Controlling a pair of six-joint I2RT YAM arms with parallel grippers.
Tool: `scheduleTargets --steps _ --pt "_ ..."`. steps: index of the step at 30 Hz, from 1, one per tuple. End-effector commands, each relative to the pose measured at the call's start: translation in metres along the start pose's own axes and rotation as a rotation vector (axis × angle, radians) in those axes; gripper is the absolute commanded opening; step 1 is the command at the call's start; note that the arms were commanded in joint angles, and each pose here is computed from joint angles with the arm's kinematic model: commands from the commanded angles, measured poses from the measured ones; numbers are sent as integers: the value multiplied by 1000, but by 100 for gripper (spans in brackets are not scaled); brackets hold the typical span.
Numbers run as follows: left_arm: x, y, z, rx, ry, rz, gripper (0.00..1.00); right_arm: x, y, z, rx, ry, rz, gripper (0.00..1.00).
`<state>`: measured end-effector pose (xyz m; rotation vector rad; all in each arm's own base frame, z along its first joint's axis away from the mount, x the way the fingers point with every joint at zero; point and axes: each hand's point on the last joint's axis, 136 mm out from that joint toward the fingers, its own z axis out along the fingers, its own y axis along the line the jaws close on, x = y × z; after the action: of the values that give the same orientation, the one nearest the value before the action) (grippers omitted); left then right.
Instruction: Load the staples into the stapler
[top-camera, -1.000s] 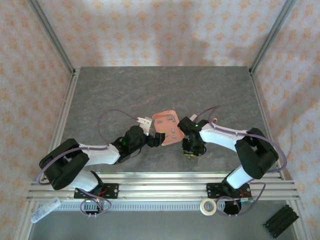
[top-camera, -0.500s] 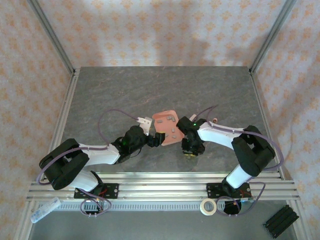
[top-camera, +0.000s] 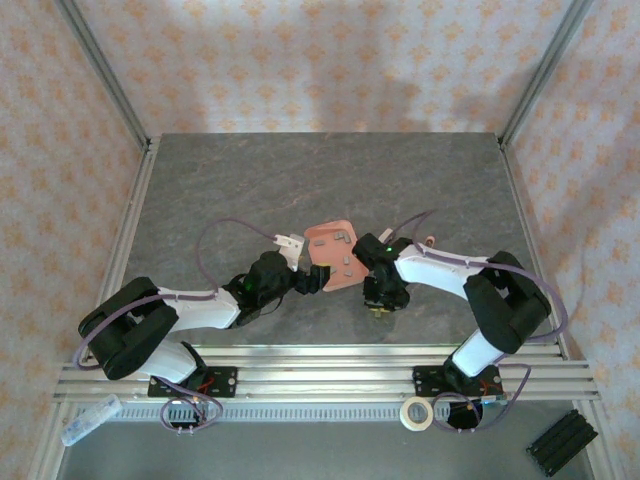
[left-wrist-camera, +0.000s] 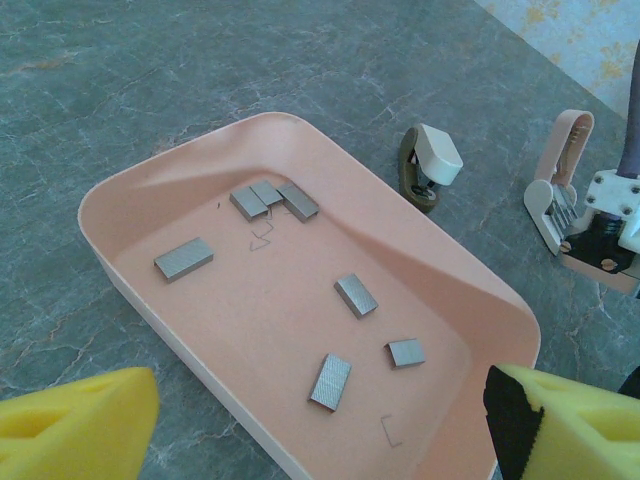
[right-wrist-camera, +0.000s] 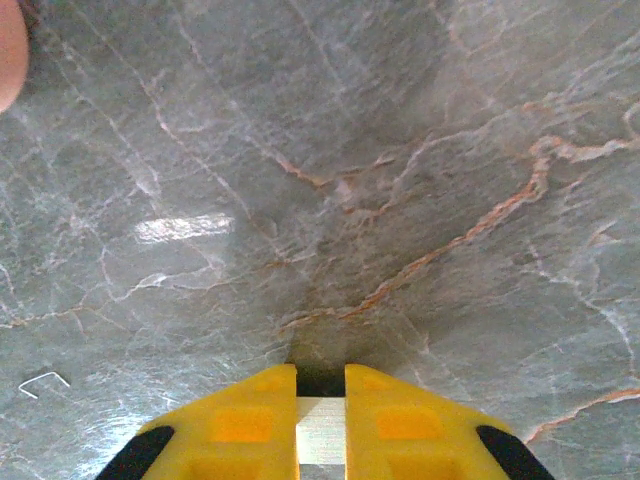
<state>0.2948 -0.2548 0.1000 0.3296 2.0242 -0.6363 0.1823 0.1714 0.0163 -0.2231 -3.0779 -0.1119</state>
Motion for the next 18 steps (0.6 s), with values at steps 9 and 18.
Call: scheduleTargets --steps 9,18 --pt "-9 -3 -1 1 -27 32 85 -15 -8 -14 -2 -149 34 14" --pt "-21 -9 3 1 -25 41 85 -33 -13 -40 -50 -258 62 13"
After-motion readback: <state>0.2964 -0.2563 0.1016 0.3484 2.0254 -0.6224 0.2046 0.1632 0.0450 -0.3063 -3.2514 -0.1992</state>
